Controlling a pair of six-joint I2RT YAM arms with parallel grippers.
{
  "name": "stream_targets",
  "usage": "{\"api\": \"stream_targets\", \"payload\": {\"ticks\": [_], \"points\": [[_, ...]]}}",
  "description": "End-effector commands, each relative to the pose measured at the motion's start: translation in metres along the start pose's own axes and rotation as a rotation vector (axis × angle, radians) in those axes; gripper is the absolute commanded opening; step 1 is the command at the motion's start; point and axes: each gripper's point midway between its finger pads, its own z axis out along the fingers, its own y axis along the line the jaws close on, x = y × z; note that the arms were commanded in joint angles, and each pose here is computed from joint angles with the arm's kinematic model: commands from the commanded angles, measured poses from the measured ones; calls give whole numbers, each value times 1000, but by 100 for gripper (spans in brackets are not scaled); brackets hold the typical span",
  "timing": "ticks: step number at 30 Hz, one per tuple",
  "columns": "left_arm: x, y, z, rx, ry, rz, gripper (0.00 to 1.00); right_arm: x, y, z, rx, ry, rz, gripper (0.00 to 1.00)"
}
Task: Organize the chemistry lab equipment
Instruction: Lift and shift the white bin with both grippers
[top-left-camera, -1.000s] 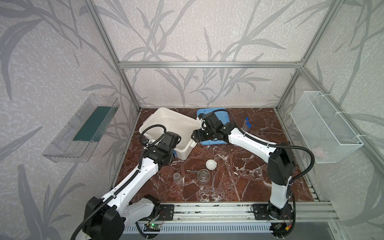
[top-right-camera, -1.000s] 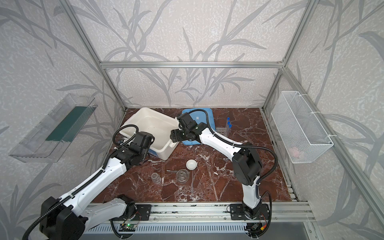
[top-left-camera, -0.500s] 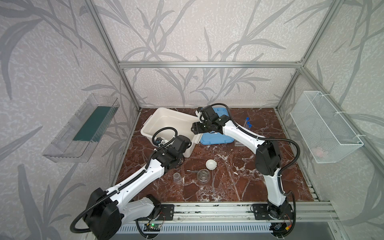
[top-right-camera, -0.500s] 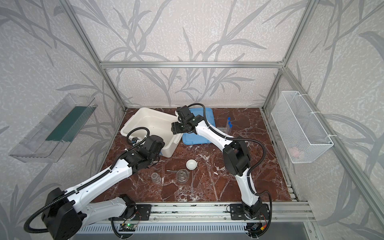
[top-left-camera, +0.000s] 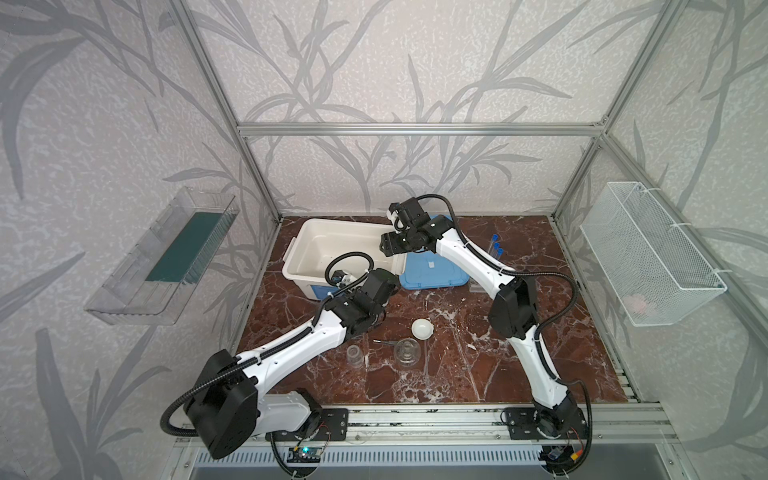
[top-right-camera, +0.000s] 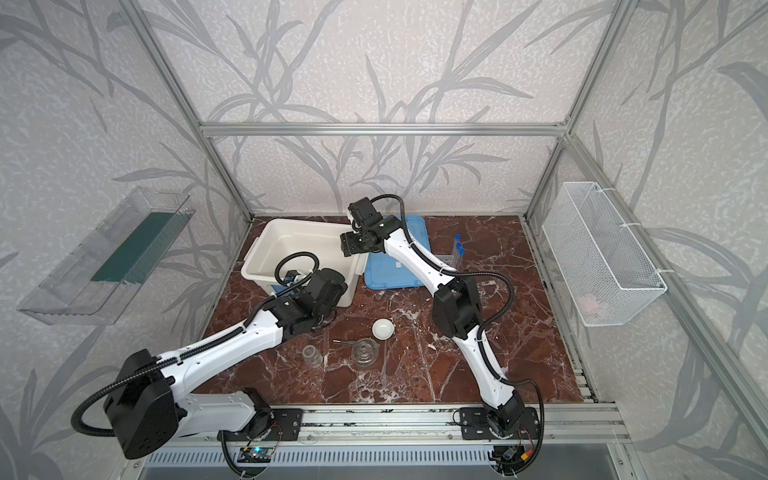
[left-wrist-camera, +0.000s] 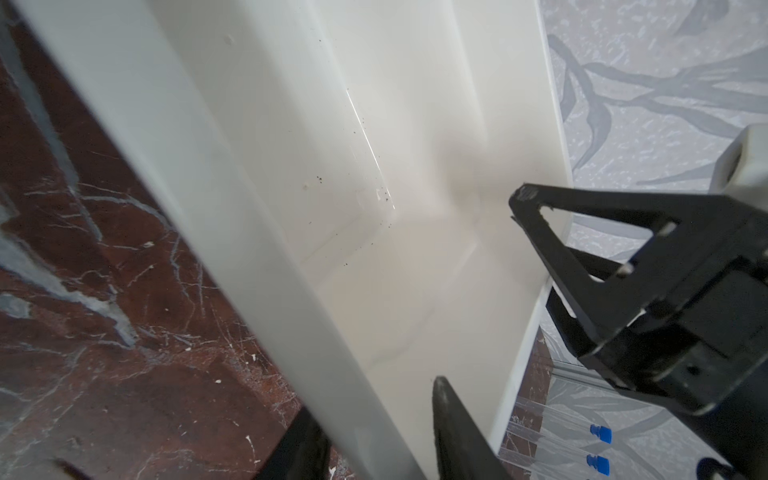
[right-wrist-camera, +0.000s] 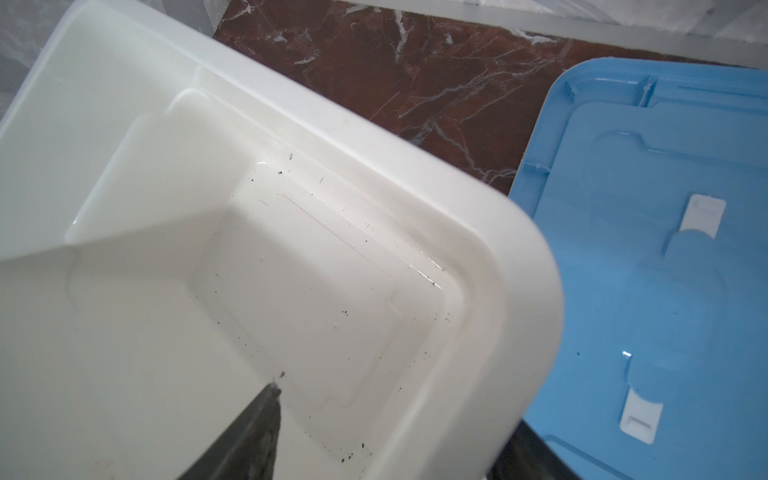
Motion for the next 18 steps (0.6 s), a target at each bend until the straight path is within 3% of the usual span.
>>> {"api": "stream_targets", "payload": {"ticks": [1,4,11,18], "points": [[8,-16,-2,38,26,0,46,-8,2,-10,8,1,-29,76],[2,-29,-9,91,10,18,59,-16,3,-15,5,-12,-41,80],[-20,-36,-39,141,-25,68,78,-24,-6,-51,63,-24,-24,96],[-16,-45,-77,142,101,298,85,-27,-7,-122,102,-58,-60,99]]}}
